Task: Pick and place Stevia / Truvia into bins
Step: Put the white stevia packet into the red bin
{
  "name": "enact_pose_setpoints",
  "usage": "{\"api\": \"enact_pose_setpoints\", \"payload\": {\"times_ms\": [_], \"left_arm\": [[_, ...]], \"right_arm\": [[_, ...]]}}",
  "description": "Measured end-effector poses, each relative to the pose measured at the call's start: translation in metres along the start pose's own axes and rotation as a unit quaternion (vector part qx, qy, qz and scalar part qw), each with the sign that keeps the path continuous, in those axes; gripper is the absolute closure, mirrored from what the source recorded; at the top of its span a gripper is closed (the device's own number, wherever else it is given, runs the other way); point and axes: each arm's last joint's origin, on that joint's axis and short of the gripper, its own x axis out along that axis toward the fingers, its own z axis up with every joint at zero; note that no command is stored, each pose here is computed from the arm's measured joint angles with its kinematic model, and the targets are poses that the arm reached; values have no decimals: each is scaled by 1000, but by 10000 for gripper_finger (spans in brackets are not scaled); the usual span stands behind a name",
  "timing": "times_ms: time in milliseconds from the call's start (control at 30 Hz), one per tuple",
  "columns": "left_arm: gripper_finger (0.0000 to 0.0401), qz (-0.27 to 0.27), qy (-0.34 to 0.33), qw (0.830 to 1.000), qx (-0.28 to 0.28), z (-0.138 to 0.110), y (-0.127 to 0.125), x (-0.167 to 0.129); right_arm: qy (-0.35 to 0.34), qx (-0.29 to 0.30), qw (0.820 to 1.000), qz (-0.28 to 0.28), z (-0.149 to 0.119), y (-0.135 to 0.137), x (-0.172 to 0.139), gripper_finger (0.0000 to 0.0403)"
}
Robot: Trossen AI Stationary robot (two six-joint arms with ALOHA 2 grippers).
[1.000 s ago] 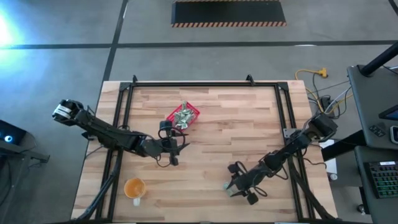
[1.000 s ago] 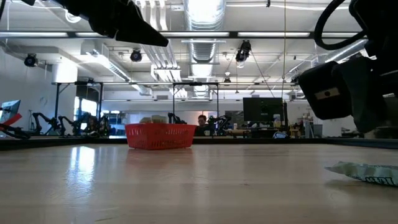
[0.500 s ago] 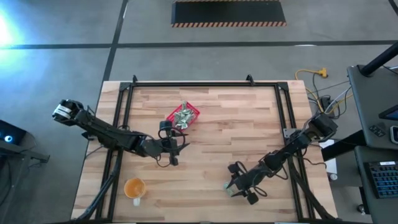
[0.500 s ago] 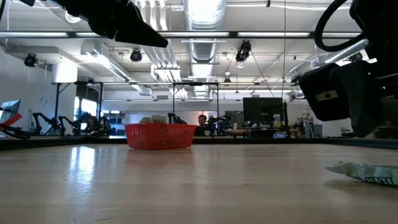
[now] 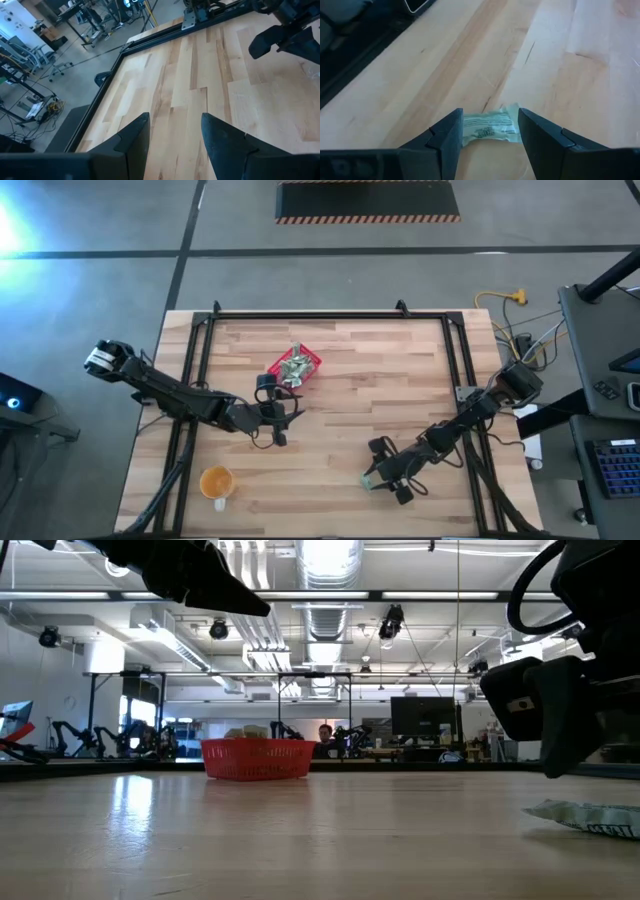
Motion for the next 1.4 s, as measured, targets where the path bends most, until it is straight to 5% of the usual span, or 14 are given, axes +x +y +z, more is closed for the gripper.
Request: {"api": "enact_pose_setpoints", "payload": {"times_ms": [867,1400], "left_arm": [[239,-1,0,1000,0,0,0,0],[239,0,0,1000,-1,0,0,0]], "right_arm": [[20,28,999,-7,-6,-3,13,222],[18,26,999,-5,-5,-3,13,314]]}}
